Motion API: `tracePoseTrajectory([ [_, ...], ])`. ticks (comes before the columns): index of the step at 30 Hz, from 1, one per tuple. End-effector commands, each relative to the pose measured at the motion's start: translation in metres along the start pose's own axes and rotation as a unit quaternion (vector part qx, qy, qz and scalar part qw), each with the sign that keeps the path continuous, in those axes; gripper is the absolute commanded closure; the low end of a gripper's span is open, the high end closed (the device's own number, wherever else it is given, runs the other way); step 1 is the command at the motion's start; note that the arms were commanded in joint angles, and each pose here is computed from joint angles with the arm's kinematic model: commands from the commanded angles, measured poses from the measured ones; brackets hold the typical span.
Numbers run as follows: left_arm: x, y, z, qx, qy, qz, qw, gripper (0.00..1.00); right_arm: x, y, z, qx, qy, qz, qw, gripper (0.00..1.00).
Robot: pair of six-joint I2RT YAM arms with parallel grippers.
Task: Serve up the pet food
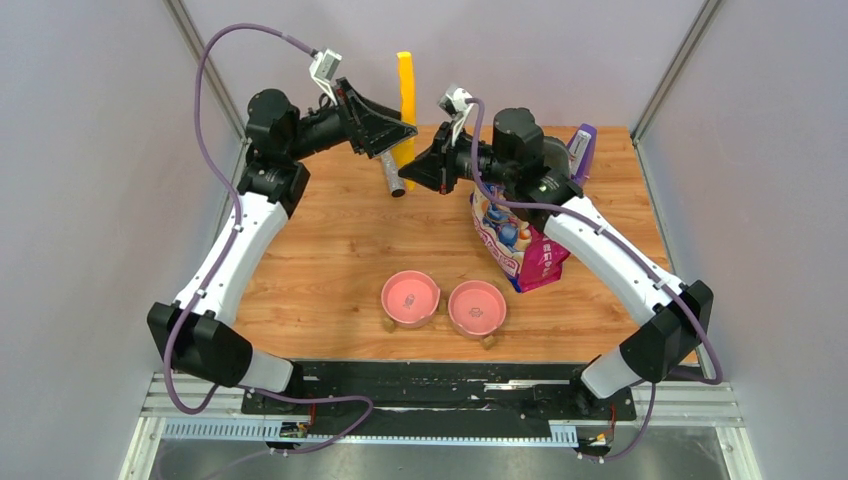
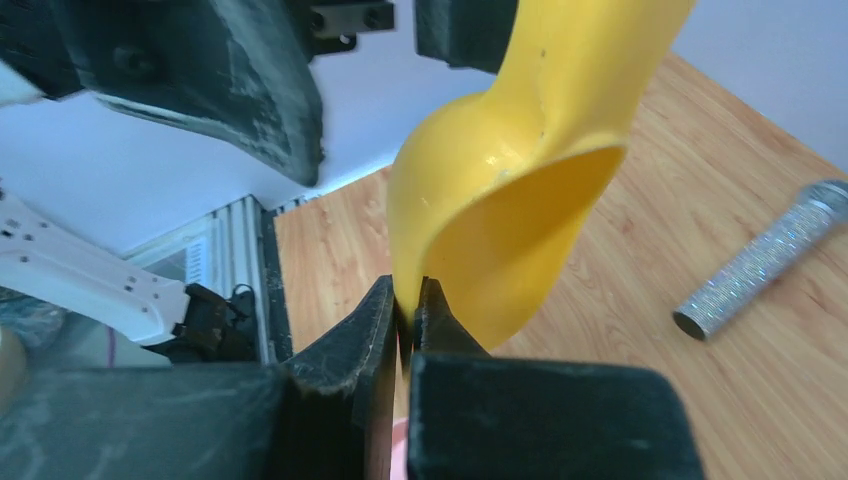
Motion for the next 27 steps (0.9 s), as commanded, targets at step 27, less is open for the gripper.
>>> tracePoseTrajectory([
  [27,0.019,0.022,0.018,0.149,0.166,-0.277,0.935,0.18,-0.024,-0.026,0.049,0.273,0.118,0.26,0.918,1.0],
])
Point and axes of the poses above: each gripper's point midway between its finger pads, its own x axis back along the fingers, its own y axis along the line the jaws close on, z = x × y, the point moved 9 cm from there along x, back along the fingers, and after that the axes turned 12 degrees about -x, right-handed, at the moved point
